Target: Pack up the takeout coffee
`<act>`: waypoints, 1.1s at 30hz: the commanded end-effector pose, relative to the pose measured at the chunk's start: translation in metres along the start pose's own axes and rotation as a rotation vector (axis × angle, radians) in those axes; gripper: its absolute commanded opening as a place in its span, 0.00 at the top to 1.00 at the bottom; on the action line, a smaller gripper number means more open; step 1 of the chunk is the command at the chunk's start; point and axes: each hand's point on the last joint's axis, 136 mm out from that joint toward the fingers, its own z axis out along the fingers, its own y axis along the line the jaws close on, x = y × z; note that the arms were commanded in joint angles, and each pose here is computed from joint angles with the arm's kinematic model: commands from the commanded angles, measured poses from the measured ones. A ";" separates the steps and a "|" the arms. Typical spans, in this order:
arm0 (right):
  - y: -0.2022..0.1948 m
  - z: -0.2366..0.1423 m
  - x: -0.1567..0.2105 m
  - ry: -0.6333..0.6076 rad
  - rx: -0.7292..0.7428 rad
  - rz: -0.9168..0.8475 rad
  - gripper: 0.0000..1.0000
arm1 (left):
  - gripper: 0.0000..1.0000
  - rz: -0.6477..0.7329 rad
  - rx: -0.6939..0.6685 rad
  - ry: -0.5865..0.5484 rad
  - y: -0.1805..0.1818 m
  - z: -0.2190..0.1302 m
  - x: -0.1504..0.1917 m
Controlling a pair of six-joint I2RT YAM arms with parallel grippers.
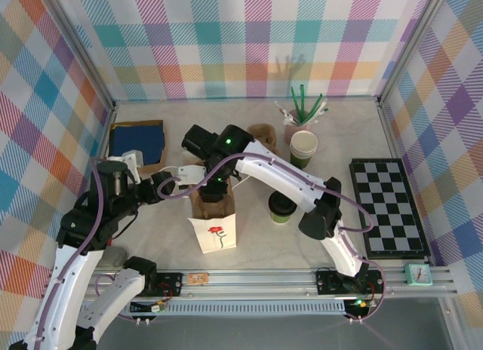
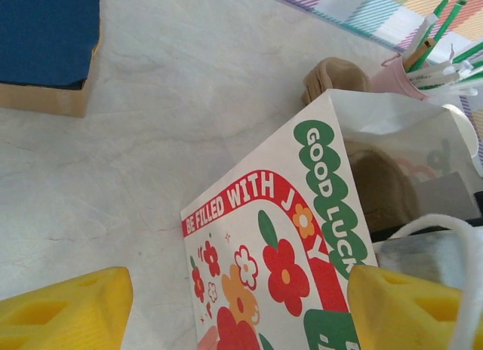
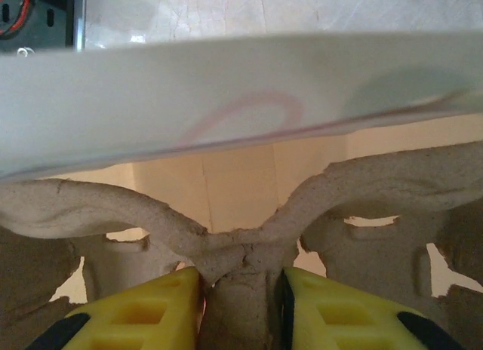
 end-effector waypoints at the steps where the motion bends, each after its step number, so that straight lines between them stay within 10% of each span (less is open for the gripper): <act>1: 0.001 0.011 -0.013 -0.045 0.012 -0.033 0.68 | 0.25 -0.002 0.076 -0.073 -0.015 -0.005 -0.017; 8: -0.002 0.012 -0.015 -0.089 0.042 -0.032 0.68 | 0.34 -0.003 0.069 -0.073 -0.013 -0.002 -0.016; 19: -0.001 -0.004 -0.017 -0.150 0.082 -0.042 0.69 | 0.90 -0.024 0.051 -0.050 -0.010 0.009 -0.014; 33: -0.003 -0.009 -0.008 -0.202 0.104 0.000 0.69 | 1.00 -0.021 -0.006 -0.046 -0.001 0.006 -0.015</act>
